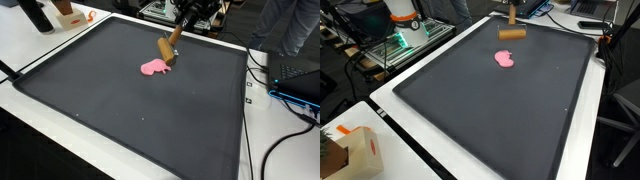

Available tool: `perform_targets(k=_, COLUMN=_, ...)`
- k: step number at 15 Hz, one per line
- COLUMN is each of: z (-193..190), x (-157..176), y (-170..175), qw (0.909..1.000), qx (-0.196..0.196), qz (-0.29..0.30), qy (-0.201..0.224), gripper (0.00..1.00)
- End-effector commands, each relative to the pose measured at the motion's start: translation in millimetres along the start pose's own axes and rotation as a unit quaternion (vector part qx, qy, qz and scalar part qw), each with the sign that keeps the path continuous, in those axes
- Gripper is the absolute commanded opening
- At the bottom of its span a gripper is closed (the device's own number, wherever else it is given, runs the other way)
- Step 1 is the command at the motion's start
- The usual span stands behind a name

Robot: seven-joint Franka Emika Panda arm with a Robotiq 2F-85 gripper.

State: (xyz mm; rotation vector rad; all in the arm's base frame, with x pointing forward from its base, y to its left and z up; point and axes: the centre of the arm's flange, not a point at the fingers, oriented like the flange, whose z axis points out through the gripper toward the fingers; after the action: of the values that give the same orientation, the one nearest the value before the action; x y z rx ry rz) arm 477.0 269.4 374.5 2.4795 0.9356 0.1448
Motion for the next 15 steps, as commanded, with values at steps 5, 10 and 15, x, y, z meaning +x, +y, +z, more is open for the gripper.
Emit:
perform_targets(k=5, z=14.3, x=26.8, y=-16.2, qw=0.9997, qx=0.001, qz=0.023, qy=-0.011, gripper=0.24)
perform_targets(k=10, z=23.3, x=36.7, y=-18.0, qw=0.9992, qx=0.012, qz=0.037, qy=-0.015, gripper=0.24)
perform_targets(k=15, z=32.7, x=45.8, y=-1.3, qw=0.9972, qx=0.037, qz=0.061, qy=-0.02, gripper=0.24)
